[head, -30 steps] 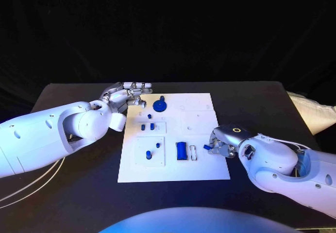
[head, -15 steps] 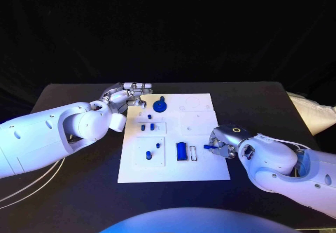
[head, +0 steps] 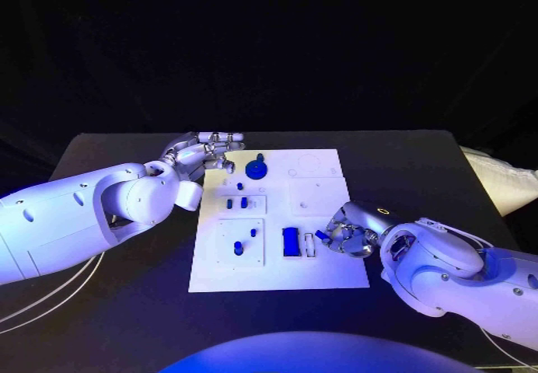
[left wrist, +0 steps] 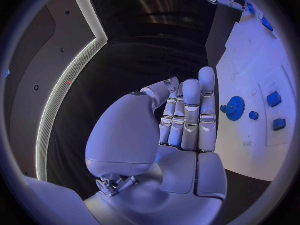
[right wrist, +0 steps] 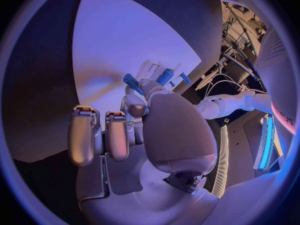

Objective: Assemble the parts on the task board

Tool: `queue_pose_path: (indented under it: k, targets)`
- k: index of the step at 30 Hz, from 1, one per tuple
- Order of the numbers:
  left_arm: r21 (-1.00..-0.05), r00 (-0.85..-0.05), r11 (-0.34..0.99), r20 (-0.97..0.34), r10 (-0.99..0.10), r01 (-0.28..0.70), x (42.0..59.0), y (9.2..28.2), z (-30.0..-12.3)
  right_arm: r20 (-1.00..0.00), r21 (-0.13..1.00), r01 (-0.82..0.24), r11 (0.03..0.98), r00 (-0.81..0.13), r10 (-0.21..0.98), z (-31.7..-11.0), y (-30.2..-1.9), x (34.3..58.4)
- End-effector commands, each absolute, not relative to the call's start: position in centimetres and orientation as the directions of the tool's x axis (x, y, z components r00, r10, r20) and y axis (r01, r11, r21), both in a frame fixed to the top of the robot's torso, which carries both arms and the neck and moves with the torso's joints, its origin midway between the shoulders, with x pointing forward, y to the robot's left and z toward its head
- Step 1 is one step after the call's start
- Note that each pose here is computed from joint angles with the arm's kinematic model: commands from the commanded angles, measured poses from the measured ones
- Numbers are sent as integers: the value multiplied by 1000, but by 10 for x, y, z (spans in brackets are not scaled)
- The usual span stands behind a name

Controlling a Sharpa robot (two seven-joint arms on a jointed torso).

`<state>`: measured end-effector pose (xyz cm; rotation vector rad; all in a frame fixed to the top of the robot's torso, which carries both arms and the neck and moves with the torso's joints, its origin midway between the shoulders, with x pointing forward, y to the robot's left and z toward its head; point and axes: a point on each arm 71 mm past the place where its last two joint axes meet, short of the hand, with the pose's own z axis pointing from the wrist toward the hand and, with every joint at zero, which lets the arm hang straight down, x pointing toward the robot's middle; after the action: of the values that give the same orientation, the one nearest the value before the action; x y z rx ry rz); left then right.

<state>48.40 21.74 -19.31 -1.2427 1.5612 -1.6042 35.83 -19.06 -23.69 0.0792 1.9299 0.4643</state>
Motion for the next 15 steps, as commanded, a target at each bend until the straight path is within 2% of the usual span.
queue_pose_path:
  k: [1,15]
  targets:
    - [-967,-422,-160,231,-877,-197,483,214,-192,-813,456,-66,888,-437,385,-238,-190,357]
    - [-967,-424,-160,231,-876,-198,482,214,-192,-765,471,-49,880,-519,381,-246,-177,357]
